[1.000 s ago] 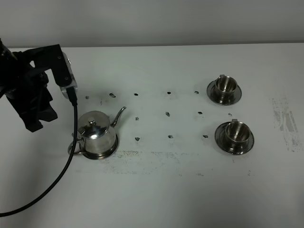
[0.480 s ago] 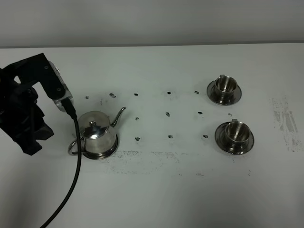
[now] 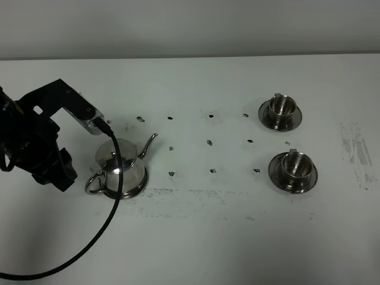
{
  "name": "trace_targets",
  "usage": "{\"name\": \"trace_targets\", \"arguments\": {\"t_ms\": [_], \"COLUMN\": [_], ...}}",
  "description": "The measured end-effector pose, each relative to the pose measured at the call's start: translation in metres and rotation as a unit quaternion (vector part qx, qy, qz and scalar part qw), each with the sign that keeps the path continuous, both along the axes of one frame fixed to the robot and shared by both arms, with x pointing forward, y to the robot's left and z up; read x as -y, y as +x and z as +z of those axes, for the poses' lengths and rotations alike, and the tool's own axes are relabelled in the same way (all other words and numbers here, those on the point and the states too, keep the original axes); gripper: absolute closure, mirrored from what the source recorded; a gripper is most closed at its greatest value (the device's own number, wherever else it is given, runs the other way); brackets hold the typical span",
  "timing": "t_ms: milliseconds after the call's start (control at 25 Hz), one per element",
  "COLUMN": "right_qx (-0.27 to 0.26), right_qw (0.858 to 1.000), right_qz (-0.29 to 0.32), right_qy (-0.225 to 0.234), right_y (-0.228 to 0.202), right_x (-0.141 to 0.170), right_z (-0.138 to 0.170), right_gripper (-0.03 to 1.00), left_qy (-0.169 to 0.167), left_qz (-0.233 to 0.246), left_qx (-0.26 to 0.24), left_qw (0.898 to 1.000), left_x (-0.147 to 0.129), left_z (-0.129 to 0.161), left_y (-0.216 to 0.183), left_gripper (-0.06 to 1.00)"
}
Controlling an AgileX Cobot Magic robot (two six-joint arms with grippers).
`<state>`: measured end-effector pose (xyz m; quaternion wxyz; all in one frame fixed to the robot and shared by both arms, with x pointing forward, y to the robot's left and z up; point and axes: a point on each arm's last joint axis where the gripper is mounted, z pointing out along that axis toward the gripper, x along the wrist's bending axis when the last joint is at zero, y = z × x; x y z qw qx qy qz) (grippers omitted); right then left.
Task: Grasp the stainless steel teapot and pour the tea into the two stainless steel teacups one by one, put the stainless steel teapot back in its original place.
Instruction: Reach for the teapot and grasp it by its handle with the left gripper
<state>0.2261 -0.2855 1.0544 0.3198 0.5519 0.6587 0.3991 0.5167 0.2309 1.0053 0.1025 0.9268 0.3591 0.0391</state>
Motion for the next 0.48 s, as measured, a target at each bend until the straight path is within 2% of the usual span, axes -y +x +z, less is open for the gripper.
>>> {"name": "trace_targets", "arguments": {"t_ms": [280,480], "right_qx": [0.000,0.000], "right_qw": [1.000,1.000], "right_qz": [0.000,0.000], "right_qy": [0.000,0.000], "right_y": [0.000,0.000], "right_x": [0.000,0.000], "right_z": [0.000,0.000], "right_gripper": [0.64,0.64], "left_qy": [0.010,0.010], "left_qz": [-0.045,-0.054], "left_qx": [-0.009,-0.007], "left_qw": [0.999,0.998], "left_x": [0.005,0.011], "left_z": [-0.018,-0.027], "left_y": [0.008,0.012], "left_gripper": [0.51,0.51]}}
